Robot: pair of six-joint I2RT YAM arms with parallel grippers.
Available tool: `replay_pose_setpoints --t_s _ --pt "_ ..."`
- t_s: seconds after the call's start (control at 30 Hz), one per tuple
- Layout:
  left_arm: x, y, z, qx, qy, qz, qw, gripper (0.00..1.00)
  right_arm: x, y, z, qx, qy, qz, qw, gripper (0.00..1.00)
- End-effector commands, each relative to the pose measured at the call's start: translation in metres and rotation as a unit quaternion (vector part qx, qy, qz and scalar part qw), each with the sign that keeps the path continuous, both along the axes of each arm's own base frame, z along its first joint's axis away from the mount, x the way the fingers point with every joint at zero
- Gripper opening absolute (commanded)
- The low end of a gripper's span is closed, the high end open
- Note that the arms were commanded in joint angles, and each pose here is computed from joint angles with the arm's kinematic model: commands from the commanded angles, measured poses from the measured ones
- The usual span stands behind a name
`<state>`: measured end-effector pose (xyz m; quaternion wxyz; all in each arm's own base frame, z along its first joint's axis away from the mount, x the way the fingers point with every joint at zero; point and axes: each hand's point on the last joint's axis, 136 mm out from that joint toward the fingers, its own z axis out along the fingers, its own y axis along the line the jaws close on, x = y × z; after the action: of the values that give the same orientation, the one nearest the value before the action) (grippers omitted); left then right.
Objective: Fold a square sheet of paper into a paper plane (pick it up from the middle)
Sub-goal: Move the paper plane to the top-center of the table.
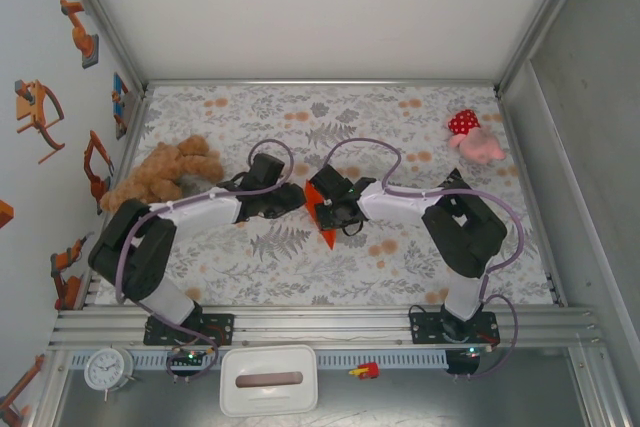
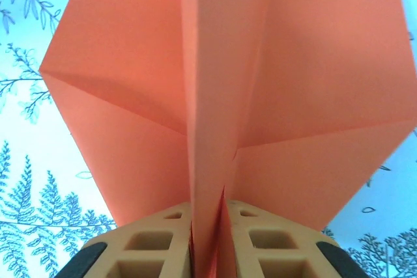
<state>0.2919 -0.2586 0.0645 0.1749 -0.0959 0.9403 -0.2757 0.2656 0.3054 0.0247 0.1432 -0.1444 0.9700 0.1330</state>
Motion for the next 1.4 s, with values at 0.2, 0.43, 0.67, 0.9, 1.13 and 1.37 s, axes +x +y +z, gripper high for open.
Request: replay_pose_setpoints --t_s 0.2,0.43,0.67,0.9,1.13,1.37 --pt "-0.007 0.071 0.008 0.084 -0.005 0.078 0.993 0.67 0.009 -0.005 -0.001 -0.028 -0.006 -0.029 0.999 0.14" --pt "-0.017 0.106 0.013 0.132 -0.008 0.110 0.985 0.90 0.009 -0.009 -0.008 -0.047 0.000 -0.034 0.998 0.15" --pt "-0.022 0.124 0.019 0.146 -0.017 0.126 0.981 0.96 0.010 -0.009 -0.012 -0.053 0.003 -0.036 0.998 0.15" --pt "-0.026 0.134 0.026 0.159 -0.023 0.133 0.978 0.96 0.016 -0.012 -0.005 -0.064 -0.012 -0.044 0.997 0.07" --pt "-0.031 0.150 0.039 0.179 -0.039 0.141 0.973 0.96 0.071 -0.019 0.044 -0.055 -0.088 -0.058 0.993 0.05" --pt "-0.037 0.159 0.046 0.184 -0.043 0.147 0.971 0.96 0.127 -0.029 0.045 -0.039 -0.081 -0.067 0.994 0.05"
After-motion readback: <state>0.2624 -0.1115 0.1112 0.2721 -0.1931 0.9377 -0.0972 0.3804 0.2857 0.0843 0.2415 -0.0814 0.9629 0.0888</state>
